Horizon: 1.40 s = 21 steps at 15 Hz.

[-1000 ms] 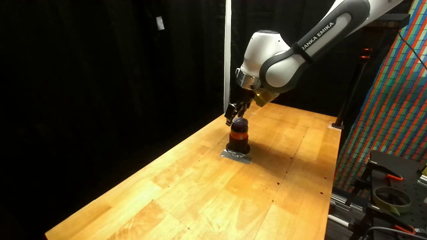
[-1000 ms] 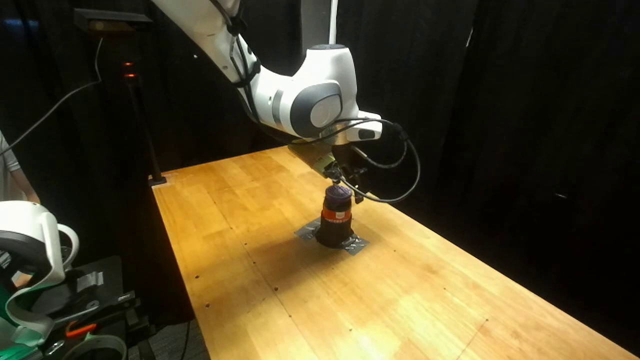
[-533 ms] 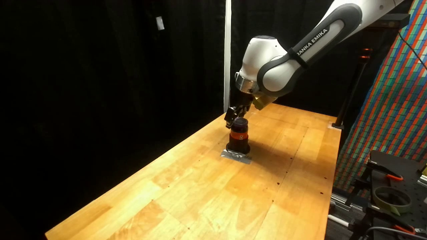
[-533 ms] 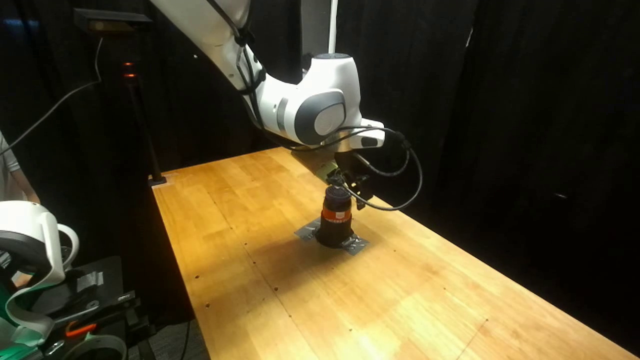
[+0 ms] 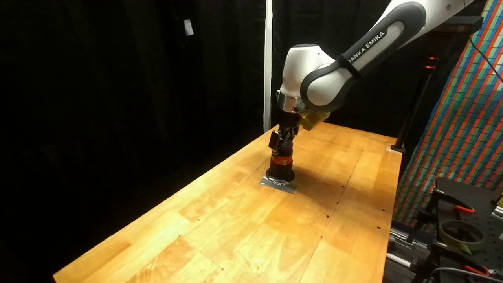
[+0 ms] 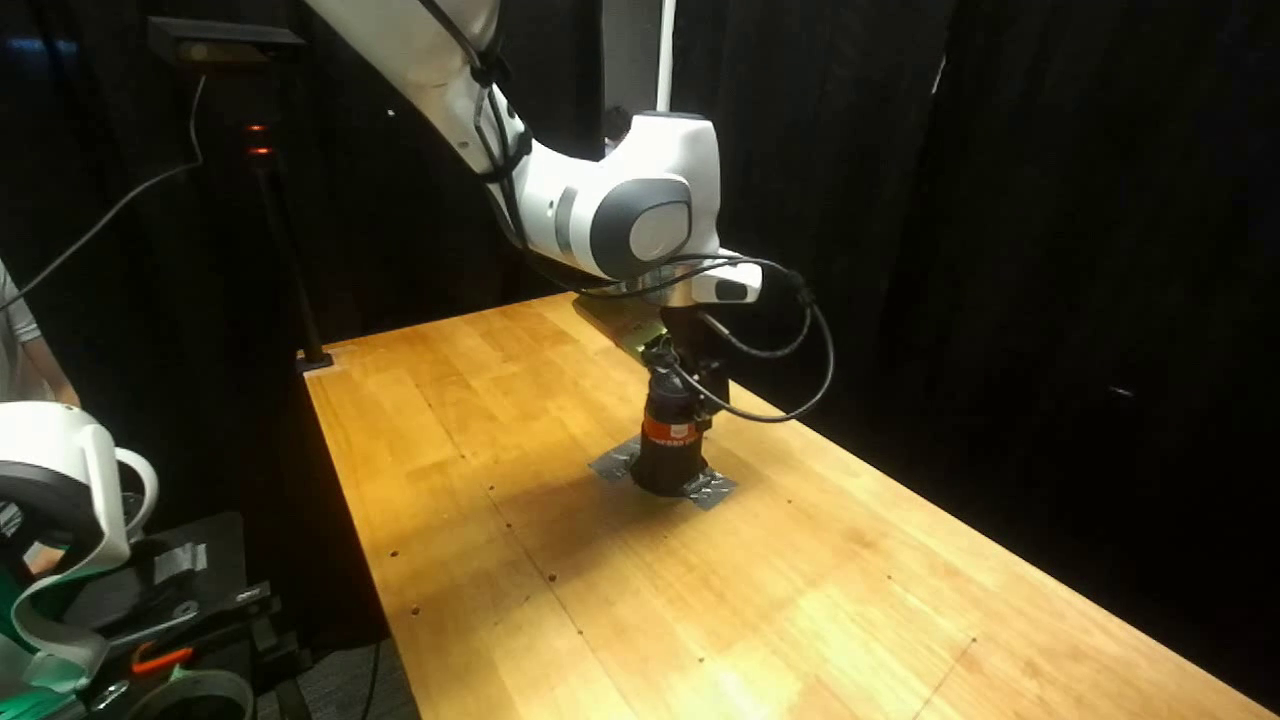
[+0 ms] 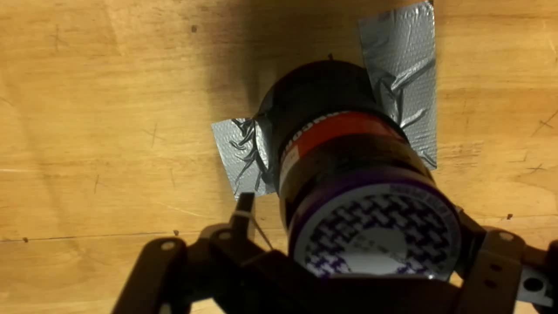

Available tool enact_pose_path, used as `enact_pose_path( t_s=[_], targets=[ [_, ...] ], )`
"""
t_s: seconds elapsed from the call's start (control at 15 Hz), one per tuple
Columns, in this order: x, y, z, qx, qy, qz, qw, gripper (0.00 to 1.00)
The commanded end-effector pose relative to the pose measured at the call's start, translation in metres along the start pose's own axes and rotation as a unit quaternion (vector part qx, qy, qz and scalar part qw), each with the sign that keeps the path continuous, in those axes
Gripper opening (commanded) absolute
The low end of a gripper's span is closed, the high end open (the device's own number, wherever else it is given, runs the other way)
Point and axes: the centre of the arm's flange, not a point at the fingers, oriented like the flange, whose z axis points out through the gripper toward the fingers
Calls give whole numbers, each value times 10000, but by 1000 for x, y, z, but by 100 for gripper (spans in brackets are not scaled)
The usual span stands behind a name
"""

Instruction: Wrap a band over the bottom of the brown cup

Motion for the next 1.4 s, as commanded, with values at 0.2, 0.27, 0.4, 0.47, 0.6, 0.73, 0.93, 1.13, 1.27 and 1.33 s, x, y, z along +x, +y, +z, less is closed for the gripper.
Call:
enact_pose_path(
  t_s=[0.2,0.27,0.4,0.47,0.6,0.73,0.93,1.13,1.27,1.33],
  targets=[
    [-17,7,-19,166,-388,122,9990,100],
    [-20,9,-19,192,-409,151,9989,100],
    [-25,13,-19,249,-430,228,9985,100],
    [-29,16,-17,280,-451,254,9983,100],
    [-37,18,-13,322,-522,293,9977,100],
    [-44,21,-11,356,-572,327,9972,100],
    [-54,26,-10,380,-602,355,9968,100],
    [-64,29,-12,435,-531,403,9968,75],
    [-71,29,-16,512,-364,424,9971,66],
    [-75,30,-19,546,-270,425,9972,58]
  ],
)
